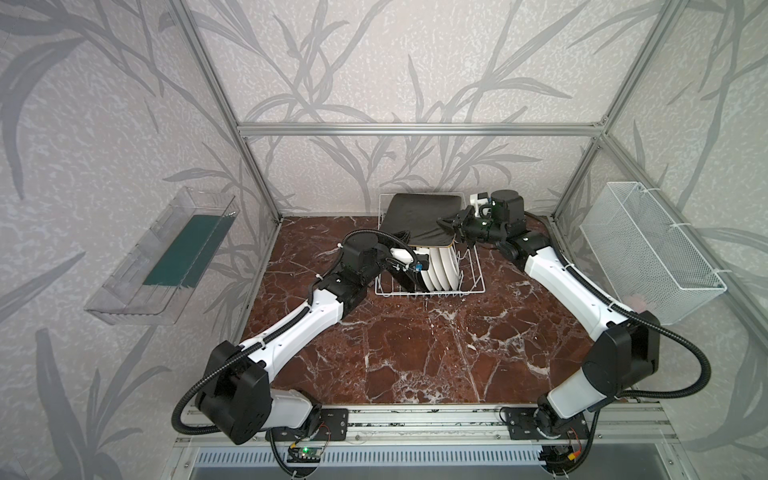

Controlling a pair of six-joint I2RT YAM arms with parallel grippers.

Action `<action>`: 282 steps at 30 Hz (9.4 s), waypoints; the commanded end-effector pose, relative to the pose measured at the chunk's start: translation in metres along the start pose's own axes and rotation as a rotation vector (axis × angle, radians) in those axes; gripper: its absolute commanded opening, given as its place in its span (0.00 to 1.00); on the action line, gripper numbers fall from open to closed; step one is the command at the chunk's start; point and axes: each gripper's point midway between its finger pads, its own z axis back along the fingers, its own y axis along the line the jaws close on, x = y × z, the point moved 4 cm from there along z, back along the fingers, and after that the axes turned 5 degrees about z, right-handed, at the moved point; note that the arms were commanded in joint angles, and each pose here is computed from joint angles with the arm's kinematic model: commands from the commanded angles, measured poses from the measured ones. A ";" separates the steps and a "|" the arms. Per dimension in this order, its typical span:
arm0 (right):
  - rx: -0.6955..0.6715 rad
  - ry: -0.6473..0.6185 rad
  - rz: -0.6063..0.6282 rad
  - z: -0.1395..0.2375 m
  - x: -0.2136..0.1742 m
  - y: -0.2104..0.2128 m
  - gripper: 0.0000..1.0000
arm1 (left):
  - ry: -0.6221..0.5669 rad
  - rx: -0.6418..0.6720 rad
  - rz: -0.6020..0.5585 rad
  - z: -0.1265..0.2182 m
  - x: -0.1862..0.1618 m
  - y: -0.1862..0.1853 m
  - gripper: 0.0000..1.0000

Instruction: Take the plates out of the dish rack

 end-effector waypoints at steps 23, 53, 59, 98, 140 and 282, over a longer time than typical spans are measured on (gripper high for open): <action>0.251 -0.148 0.112 0.055 0.062 0.033 0.00 | 0.013 0.046 0.266 0.019 0.012 0.038 0.99; 0.410 -0.178 0.557 0.108 0.057 0.034 0.00 | -0.082 -0.587 1.658 0.004 0.007 0.072 0.92; 0.470 -0.150 0.590 0.099 0.048 0.039 0.00 | -0.165 -0.656 1.760 -0.021 0.007 0.071 0.89; 0.550 -0.072 0.606 0.065 0.035 0.023 0.15 | -0.184 -0.806 1.824 -0.034 0.023 0.049 0.00; 0.131 -0.114 0.885 0.138 -0.015 -0.002 0.99 | 0.353 -0.245 1.674 0.085 -0.074 0.134 0.00; 0.018 0.053 0.863 0.130 -0.045 -0.055 0.99 | 1.174 -0.674 1.819 0.033 -0.384 -0.150 0.49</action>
